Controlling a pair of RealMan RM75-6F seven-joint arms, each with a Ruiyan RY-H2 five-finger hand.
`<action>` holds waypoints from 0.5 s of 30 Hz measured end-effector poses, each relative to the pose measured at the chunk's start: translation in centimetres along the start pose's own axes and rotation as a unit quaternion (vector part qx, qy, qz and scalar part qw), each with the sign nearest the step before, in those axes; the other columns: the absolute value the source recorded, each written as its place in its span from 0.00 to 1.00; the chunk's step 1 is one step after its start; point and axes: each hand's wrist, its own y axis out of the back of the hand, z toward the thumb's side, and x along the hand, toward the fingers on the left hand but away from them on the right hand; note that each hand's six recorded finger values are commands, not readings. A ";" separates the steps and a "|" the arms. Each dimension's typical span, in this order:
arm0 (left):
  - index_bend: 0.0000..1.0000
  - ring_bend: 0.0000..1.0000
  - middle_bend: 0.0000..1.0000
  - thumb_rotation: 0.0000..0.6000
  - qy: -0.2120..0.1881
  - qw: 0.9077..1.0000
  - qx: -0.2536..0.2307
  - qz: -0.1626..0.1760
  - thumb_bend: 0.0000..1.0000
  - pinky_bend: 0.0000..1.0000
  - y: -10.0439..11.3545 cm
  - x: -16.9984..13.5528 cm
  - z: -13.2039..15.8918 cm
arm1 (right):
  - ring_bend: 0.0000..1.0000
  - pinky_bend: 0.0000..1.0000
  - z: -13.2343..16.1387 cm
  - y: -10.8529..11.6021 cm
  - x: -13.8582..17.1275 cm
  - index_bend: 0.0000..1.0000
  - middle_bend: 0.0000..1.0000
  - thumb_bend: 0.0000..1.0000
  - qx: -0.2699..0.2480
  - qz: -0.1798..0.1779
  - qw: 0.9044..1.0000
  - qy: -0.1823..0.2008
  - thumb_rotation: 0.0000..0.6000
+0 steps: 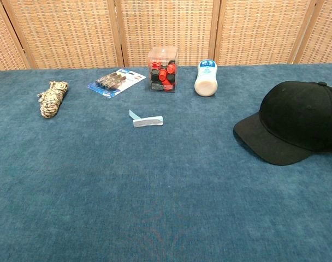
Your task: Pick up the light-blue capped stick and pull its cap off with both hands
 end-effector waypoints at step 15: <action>0.00 0.00 0.00 1.00 -0.002 1.000 0.002 0.005 0.00 0.00 -0.2 0.0 -0.1 | 0.00 0.00 1.4 -0.6 -2.0 0.00 0.00 0.00 -0.020 0.014 0.999 0.027 1.00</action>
